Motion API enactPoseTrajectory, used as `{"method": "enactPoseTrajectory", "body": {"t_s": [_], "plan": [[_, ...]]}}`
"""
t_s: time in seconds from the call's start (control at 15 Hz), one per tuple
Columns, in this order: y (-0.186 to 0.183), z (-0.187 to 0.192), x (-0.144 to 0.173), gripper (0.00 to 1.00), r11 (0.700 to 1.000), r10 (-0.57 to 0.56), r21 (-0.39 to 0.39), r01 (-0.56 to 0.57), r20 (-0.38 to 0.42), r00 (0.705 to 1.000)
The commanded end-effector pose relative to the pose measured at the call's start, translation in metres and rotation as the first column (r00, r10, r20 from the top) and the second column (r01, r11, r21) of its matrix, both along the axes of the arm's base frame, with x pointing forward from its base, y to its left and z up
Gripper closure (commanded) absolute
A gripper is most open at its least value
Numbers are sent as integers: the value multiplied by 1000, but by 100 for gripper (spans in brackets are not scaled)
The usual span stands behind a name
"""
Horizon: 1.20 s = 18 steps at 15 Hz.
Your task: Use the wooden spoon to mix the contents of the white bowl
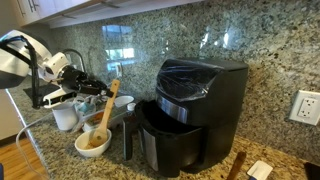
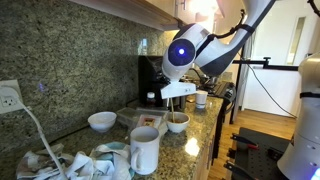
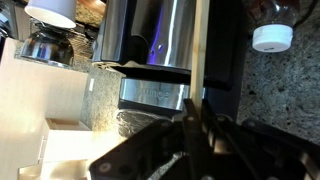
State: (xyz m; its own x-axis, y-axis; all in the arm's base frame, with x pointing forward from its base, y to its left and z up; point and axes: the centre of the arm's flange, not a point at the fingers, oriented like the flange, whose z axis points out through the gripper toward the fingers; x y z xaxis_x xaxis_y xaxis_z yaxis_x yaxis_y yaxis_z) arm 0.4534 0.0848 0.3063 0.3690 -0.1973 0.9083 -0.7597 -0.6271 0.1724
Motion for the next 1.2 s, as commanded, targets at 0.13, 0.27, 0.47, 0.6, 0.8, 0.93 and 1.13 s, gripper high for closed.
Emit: {"method": "enactPoseTrajectory", "body": {"t_s": [0.13, 0.27, 0.47, 0.6, 0.8, 0.93, 1.13], "plan": [[-5, -2, -1, 95, 995, 43, -91, -48, -55, 998], [-4, -3, -2, 95, 993, 52, -98, -62, -99, 994], [-2, -2, -3, 95, 995, 51, -82, -62, -126, 991], [-1, -2, -2, 95, 997, 34, -62, -41, -110, 993], [1, 0, -1, 95, 1000, 4, -24, -6, -69, 998], [2, 1, 1, 95, 1000, -13, 3, 13, -40, 999], [2, 2, 7, 95, 999, -32, 17, 32, -13, 999]]}}
